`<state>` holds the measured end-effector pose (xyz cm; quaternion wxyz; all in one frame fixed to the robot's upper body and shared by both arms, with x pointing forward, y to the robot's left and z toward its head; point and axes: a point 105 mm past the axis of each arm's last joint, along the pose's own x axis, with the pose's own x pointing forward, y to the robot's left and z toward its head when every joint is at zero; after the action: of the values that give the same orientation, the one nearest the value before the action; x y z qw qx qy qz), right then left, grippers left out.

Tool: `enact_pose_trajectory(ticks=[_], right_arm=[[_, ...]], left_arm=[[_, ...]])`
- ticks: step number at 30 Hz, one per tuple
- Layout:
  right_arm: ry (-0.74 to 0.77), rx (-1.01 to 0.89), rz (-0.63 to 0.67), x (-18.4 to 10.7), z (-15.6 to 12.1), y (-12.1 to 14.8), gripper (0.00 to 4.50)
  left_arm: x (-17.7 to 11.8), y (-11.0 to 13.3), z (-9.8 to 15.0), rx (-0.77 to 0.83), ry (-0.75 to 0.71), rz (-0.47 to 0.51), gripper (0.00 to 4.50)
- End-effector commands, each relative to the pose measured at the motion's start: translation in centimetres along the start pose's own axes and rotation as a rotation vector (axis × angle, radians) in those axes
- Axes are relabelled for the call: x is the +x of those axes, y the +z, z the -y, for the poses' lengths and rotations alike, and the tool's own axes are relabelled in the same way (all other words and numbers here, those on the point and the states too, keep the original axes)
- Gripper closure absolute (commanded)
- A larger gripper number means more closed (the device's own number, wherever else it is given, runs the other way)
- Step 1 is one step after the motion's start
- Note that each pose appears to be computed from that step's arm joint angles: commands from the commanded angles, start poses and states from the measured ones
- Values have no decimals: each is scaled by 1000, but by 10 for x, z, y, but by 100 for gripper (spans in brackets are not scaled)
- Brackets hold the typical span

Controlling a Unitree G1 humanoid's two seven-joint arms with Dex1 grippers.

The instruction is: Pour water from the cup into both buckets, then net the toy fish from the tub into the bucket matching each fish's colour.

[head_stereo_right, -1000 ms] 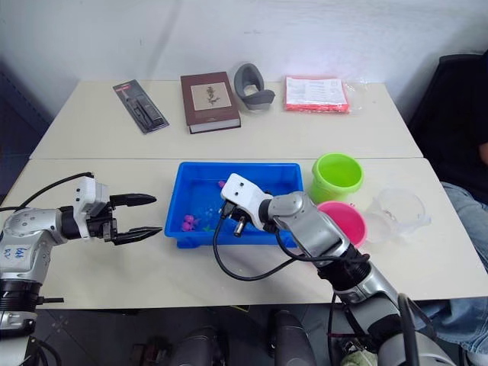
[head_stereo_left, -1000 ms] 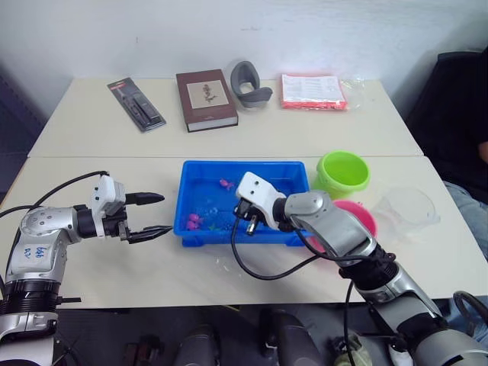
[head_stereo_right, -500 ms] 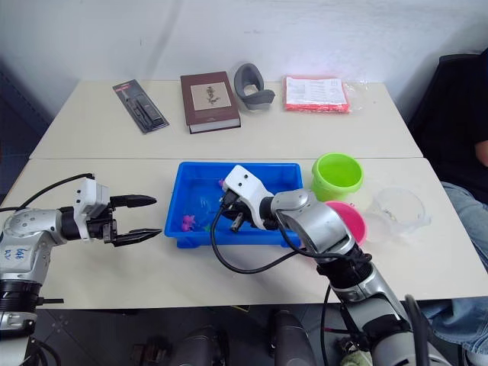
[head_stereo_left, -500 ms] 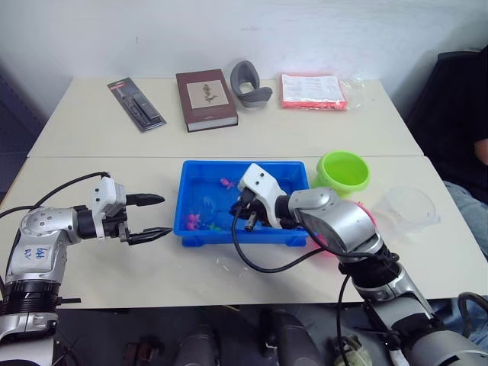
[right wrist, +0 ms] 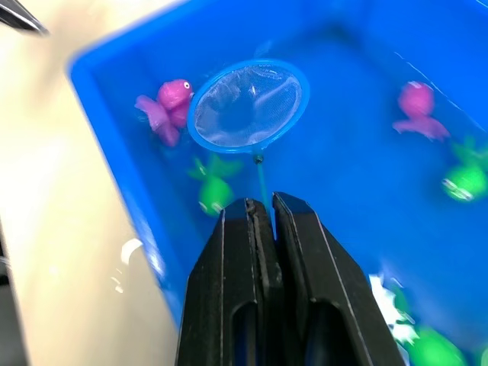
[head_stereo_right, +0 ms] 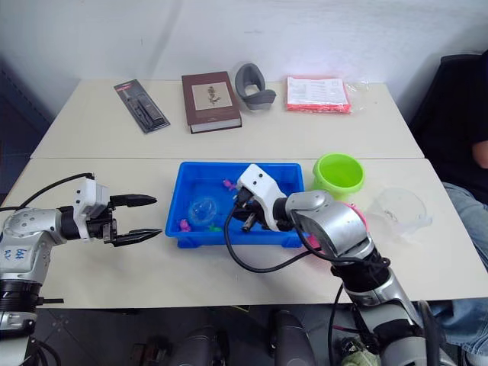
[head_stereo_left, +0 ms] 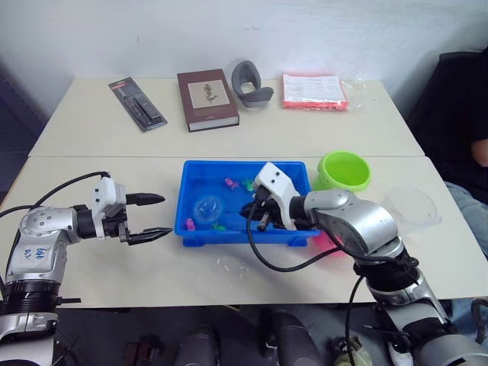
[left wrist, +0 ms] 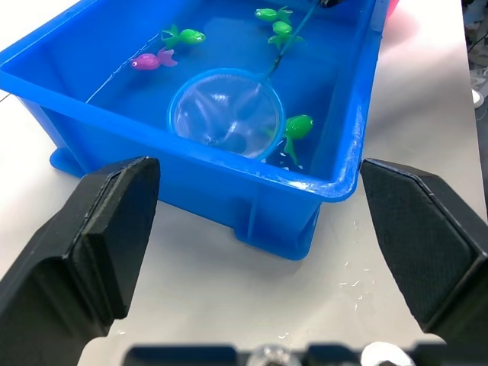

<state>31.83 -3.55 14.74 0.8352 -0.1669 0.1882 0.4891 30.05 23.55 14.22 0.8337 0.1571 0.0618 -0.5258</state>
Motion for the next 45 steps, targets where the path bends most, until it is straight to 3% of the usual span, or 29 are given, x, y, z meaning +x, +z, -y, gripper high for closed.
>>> enact_pose_trajectory(ticks=[1,20,29,45], right_arm=[[4,-75,23,3,-7,9,450],[101,-331,-79,18,-20,19,450],[128,-145,33,9,-20,32,450],[15,-115,16,-12,4,16,450]], left_arm=[[-4,7,-2,39,1,-5,1],[-6,7,-2,39,-5,-12,1],[-6,7,-1,35,-3,-8,1],[-6,8,-2,37,-5,-8,1]])
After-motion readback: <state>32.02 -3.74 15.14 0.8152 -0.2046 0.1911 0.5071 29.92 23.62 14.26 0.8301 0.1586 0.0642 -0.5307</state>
